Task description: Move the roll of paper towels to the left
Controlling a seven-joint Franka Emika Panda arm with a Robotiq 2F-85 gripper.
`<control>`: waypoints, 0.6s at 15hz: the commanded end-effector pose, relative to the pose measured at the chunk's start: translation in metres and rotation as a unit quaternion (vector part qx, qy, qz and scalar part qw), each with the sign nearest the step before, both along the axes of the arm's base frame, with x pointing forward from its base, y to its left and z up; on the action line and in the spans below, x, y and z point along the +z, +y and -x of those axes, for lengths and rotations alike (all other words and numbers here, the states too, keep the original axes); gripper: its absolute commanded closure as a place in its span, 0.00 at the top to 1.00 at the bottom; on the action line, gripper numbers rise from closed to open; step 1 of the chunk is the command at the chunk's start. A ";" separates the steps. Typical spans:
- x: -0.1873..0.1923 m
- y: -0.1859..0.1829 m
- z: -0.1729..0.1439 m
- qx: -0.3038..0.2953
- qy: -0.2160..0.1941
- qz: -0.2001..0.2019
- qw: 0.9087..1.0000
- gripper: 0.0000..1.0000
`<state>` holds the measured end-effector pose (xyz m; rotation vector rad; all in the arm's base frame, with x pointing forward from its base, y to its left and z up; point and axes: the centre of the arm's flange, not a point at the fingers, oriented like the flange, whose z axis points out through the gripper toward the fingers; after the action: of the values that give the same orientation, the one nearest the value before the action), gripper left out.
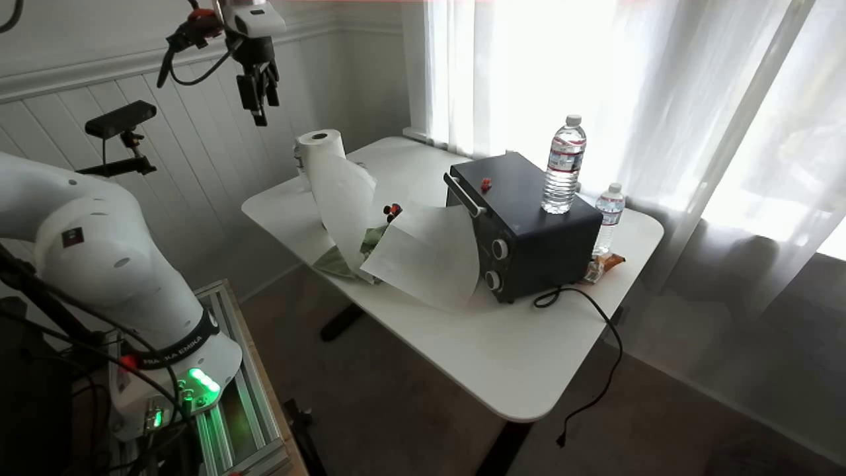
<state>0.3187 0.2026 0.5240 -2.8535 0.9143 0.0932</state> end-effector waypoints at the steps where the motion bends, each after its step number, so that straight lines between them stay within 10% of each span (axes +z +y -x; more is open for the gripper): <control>1: -0.023 0.038 -0.009 -0.056 -0.002 0.012 0.998 1.00; 9: -0.058 0.051 -0.023 -0.132 0.022 0.025 0.991 1.00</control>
<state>0.3418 0.2540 0.4663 -2.7533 1.3120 0.1056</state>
